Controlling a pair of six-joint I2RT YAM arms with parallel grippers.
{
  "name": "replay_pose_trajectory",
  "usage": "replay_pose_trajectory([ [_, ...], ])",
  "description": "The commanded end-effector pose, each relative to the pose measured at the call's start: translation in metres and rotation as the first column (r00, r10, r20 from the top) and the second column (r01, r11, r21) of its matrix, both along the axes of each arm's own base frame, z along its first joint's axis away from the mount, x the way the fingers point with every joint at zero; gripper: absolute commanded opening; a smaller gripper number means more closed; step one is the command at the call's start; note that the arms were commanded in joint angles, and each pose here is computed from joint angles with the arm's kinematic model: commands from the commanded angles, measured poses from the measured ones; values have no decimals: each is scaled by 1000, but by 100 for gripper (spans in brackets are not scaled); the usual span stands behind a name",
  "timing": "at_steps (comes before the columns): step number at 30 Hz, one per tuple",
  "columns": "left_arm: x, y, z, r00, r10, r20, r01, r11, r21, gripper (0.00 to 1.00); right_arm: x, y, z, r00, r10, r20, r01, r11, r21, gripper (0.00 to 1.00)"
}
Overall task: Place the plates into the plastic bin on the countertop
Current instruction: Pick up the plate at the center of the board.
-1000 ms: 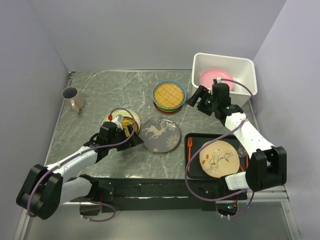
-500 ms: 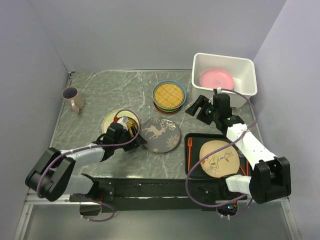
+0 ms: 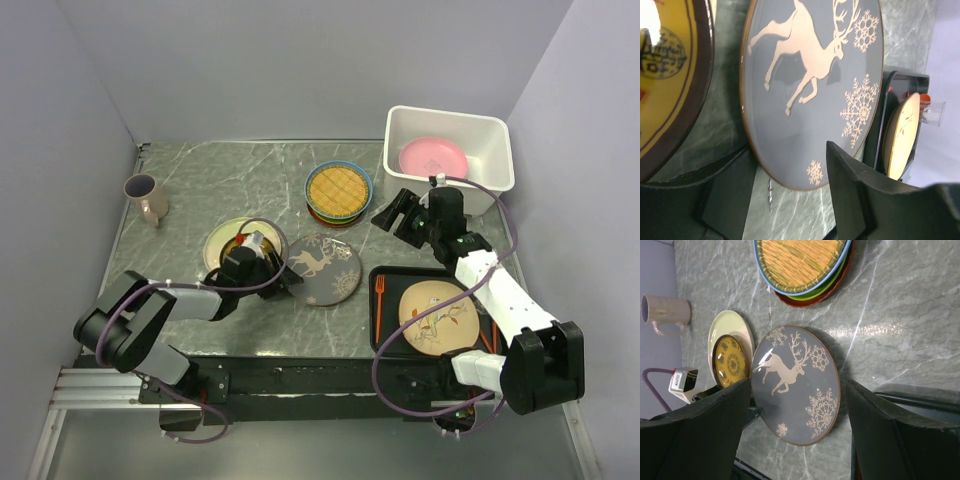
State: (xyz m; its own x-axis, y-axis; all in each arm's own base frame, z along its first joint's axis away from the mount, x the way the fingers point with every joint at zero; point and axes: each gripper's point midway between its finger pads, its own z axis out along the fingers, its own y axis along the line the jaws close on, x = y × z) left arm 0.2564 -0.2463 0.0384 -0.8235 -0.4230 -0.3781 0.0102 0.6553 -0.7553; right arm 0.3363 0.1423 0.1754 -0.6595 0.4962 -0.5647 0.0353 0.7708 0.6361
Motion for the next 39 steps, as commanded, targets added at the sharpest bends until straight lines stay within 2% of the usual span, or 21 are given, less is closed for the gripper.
replay_pose_trajectory([
  [1, -5, 5, -21, 999, 37, -37, -36, 999, 25, 59, 3, 2, 18, 998, 8, 64, -8, 1000, 2, 83],
  [3, -7, 5, -27, 998, 45, -41, -44, 999, 19, 57, 4, 1, 17, 998, 4, 60, -4, 1000, -4, 83],
  [6, -9, 4, -37, 997, 56, -62, -56, 998, 8, 46, 4, 2, 15, 998, 13, 57, -12, 1000, -7, 83],
  [7, -9, 4, -38, 996, 56, -66, -56, 998, 2, 36, 4, 2, 14, 999, 14, 52, -14, 1000, -7, 83],
  [9, -11, 2, -43, 996, 46, -78, -47, 999, -7, 24, 4, 2, 13, 999, 13, 51, -12, 1000, -12, 83],
  [10, -11, 1, -44, 996, 45, -81, -46, 999, -10, 14, 4, 2, 13, 998, 14, 53, -13, 1000, -13, 83],
  [12, -12, 0, -48, 995, 39, -91, -40, 999, -15, 1, 4, 1, 12, 999, 12, 52, -11, 1000, -18, 83],
  [18, -13, 3, -48, 994, 55, -96, -55, 998, -5, 1, 3, 1, 4, 999, 15, 36, -14, 1000, -23, 83],
  [29, -5, 17, -22, 992, 124, -33, -122, 992, 39, 1, 0, 3, -8, 999, 30, 16, -30, 999, -17, 83],
  [39, 3, 29, 30, 982, 160, 99, -164, 986, 26, 1, -4, 12, -17, 997, 71, -8, -71, 997, 20, 83],
])
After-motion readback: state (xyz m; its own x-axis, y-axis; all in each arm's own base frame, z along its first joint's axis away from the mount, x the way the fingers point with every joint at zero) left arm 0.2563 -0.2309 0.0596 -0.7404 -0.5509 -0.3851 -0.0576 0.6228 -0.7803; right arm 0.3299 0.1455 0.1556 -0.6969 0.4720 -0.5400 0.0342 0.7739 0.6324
